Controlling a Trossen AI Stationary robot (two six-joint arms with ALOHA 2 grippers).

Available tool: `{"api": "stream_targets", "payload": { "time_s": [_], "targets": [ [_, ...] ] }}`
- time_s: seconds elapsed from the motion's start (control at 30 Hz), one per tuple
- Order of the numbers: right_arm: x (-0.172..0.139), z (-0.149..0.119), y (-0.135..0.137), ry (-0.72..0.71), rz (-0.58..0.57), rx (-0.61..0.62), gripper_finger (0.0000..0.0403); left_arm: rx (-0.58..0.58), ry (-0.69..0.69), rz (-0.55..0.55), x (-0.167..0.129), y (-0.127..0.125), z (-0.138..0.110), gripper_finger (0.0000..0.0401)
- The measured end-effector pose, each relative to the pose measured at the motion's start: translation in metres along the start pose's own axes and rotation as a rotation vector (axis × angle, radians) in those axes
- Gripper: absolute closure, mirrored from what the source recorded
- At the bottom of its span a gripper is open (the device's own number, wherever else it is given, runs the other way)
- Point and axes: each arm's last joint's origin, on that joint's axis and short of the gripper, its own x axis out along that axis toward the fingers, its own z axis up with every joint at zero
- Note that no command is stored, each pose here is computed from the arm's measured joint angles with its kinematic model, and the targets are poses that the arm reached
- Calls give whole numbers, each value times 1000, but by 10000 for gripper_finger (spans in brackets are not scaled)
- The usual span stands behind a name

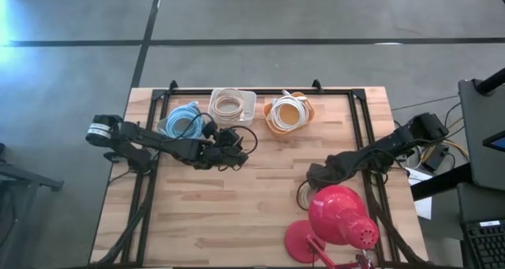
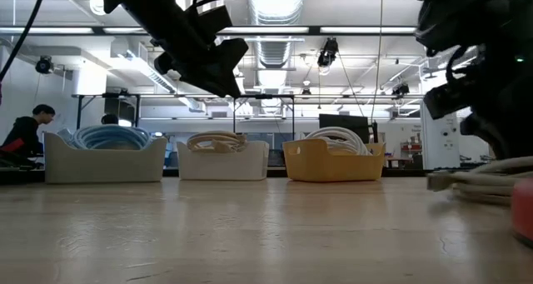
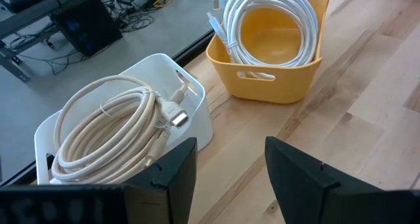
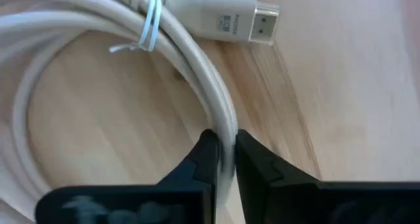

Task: Pick & Place USB Port
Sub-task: Put the brown USB cable into the white bin

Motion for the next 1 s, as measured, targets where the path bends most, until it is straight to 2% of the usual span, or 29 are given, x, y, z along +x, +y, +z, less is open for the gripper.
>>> {"api": "stream_targets", "payload": {
  "time_s": [0.17,0.33,0.43,0.53,0.67,0.73,0.8,1.0],
  "targets": [
    [-22,17,16,-94,59,-70,378,0,0,0,0,0,0,217],
    [-40,30,24,-225,16,-149,378,1,0,0,0,0,0,217],
    [-50,38,26,-332,-69,-159,378,23,0,0,0,0,0,218],
    [-62,47,26,-477,-198,-121,378,97,-4,7,0,0,0,218],
    [-78,59,23,-656,-371,-51,378,136,-50,114,-2,7,5,225],
    [-86,66,22,-731,-428,-8,378,151,-67,156,-1,13,12,240],
    [-94,73,19,-794,-469,39,376,146,-62,149,1,20,20,265],
    [-111,96,10,-933,-536,89,360,89,80,-62,34,45,29,373]
  ]
}}
